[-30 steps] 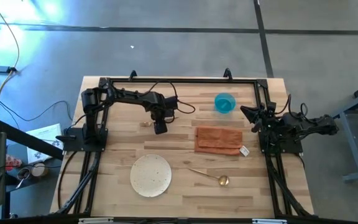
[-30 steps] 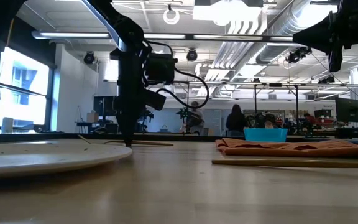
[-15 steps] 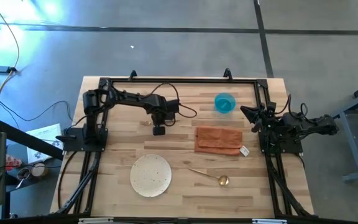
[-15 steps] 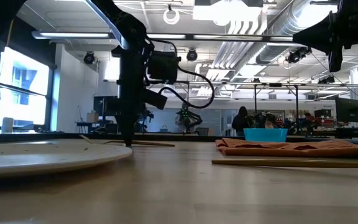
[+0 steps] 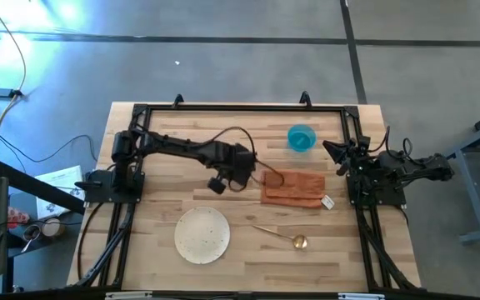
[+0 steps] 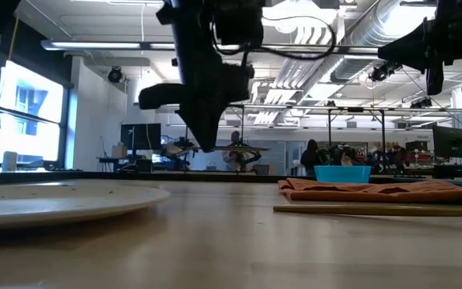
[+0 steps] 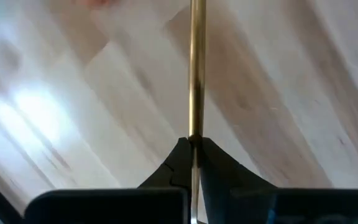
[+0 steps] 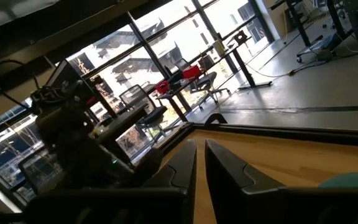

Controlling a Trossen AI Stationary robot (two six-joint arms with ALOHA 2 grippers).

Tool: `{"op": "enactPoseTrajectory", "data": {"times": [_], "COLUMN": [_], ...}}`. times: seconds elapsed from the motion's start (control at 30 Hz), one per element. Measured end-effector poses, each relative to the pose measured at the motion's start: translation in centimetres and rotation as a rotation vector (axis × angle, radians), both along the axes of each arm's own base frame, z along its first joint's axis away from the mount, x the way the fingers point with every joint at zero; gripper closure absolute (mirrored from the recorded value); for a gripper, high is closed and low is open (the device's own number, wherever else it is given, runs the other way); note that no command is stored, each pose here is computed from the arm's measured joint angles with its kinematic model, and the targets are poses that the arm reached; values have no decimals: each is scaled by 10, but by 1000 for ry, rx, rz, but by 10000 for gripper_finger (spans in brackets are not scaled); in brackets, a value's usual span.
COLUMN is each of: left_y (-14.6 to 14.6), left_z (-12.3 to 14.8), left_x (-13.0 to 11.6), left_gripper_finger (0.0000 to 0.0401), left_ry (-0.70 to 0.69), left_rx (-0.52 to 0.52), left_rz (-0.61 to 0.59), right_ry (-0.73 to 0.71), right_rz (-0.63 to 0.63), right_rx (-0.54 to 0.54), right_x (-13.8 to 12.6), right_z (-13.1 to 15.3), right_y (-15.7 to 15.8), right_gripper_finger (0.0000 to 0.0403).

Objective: Set table place
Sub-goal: Move the gold fork to the left of the orange table napkin

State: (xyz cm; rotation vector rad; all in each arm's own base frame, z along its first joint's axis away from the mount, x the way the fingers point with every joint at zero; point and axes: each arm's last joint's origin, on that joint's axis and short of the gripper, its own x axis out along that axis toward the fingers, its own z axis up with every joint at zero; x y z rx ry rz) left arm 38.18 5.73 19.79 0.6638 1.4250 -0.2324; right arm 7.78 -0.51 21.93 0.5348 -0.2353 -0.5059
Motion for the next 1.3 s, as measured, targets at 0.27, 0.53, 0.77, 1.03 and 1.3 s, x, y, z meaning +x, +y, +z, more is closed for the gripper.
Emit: {"op": "enactPoseTrajectory", "data": {"times": [0.27,0.53,0.77,1.03,1.3], "left_y": [-30,-34,-40,-43,-42], "left_z": [3,-5,-25,-28,-49], "left_x": [9,21,35,39,42], "left_gripper_finger": [401,401,401,401,401], "left_ry": [55,22,35,-34,23], "left_rx": [158,166,223,166,155], "left_rz": [-461,-688,-880,-916,-896], "right_ry": [-2,-2,22,59,66], "right_rz": [-3,-14,-15,-14,-13], "right_rx": [3,7,19,31,36], "right_x": [0,0,2,6,7], "right_z": [0,0,-3,-7,-8], "right_y": [0,0,0,1,1], "right_gripper_finger": [377,377,377,377,377]}}
